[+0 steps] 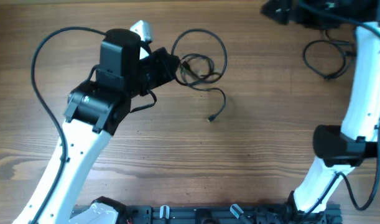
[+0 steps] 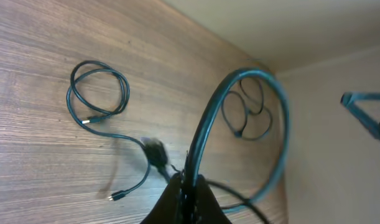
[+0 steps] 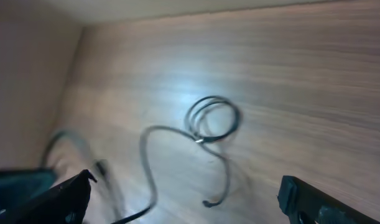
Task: Untangle cables
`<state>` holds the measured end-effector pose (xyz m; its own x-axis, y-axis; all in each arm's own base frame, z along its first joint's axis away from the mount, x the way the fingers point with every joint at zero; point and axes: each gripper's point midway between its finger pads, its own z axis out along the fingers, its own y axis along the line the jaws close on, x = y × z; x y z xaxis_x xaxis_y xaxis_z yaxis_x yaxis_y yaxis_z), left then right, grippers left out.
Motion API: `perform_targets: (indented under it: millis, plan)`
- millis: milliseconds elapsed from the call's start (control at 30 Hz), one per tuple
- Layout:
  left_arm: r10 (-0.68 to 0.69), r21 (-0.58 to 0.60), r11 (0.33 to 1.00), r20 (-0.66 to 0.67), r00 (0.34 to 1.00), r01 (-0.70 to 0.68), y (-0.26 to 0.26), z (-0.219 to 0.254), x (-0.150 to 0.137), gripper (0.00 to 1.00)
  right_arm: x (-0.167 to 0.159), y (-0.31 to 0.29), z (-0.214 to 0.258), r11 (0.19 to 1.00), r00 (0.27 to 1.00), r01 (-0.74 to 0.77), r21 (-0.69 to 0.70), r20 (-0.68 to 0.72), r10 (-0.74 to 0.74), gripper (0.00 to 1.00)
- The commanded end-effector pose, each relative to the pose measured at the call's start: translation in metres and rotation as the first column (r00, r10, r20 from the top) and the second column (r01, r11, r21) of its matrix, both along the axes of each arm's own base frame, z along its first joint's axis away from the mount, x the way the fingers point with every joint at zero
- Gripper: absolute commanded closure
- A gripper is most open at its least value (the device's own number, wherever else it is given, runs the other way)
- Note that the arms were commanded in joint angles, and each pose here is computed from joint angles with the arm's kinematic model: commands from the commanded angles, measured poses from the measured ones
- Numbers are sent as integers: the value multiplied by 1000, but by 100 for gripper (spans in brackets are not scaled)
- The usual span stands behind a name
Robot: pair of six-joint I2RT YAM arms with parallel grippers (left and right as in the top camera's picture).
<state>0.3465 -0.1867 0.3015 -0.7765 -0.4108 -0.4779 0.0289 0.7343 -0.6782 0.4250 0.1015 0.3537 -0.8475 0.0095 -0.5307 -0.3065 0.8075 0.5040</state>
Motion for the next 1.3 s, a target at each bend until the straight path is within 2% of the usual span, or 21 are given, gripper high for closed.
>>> perform_targets:
  millis: [0, 167, 233, 333, 500, 533, 633, 733, 900, 1000, 1067, 1133, 1267]
  plan:
    - [-8, 6, 1000, 33, 999, 8, 14, 2, 10, 96, -14, 48, -1, 989, 989, -148, 18, 10, 148, 1]
    - [167, -82, 981, -116, 979, -177, 38, -18, 31, 96, -40, 107, -2, 957, 957, -290, 9, 11, 290, 3]
    - [238, -136, 951, -250, 939, -277, 37, -36, 36, 96, -44, 118, -6, 951, 952, -305, -40, 14, 306, 6]
    - [290, -219, 887, -422, 859, -407, 30, -50, 40, 96, -54, 142, -4, 908, 905, -412, -81, 79, 418, 14]
    - [192, -356, 861, -435, 880, -363, 23, -29, 44, 96, -58, 159, -16, 805, 793, -554, -211, 161, 587, 34]
    - [169, -386, 846, -461, 871, -368, 26, -26, 43, 96, -58, 160, -18, 793, 780, -570, -215, 165, 604, 35]
    - [120, -434, 828, -481, 869, -355, 34, -20, 42, 96, -70, 174, -19, 709, 676, -684, -173, 215, 704, 33]
    - [102, -446, 825, -486, 868, -347, 34, -19, 41, 96, -73, 183, -21, 673, 631, -713, -195, 238, 738, 31]
    - [63, -451, 827, -520, 852, -336, 30, -22, 32, 96, -66, 196, -24, 664, 608, -705, -248, 269, 747, 30]
    - [63, -451, 826, -520, 852, -337, 30, -22, 32, 96, -75, 203, -24, 646, 592, -724, -241, 264, 762, 31]
    - [63, -452, 826, -520, 852, -337, 30, -22, 32, 96, -78, 209, -29, 635, 584, -735, -240, 254, 771, 37]
    - [55, -456, 826, -521, 852, -332, 29, -21, 31, 96, -81, 215, -37, 622, 576, -747, -234, 238, 782, 51]
    - [57, -454, 827, -520, 852, -332, 28, -21, 31, 91, -71, 222, -36, 718, 690, -683, -136, 202, 695, 85]
